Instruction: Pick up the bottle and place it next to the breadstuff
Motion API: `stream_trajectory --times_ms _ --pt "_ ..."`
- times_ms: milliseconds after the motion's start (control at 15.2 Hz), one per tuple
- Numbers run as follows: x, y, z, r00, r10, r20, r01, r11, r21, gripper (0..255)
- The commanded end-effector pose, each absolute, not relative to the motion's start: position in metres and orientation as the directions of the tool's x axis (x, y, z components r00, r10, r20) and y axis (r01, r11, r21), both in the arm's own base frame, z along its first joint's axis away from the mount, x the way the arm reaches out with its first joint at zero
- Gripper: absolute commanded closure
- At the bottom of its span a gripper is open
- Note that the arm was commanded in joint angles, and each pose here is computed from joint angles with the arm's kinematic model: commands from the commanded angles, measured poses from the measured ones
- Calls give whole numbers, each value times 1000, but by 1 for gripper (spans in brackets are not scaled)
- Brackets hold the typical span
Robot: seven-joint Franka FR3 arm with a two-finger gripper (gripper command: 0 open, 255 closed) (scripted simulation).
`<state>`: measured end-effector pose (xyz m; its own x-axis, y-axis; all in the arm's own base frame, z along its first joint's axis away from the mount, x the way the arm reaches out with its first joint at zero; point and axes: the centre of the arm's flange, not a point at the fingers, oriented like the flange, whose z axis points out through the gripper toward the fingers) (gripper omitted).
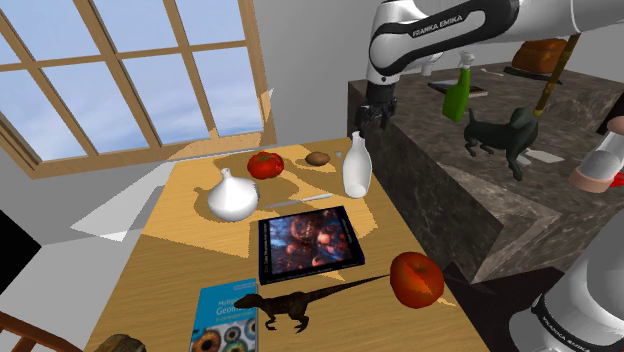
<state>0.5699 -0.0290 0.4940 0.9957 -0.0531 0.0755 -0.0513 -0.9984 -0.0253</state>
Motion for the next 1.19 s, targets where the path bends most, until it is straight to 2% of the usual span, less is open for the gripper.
stream_trajectory --times_ms 0,198,660,1122 --pt "598 -28 488 995 -47 84 -45 -999 -27 0" --pt "628 -30 481 995 -40 93 -38 -999 -29 0" --pt "632 -29 442 995 -40 93 -38 -999 -29 0" --pt "632 -29 442 995 -40 93 -38 -999 -29 0"
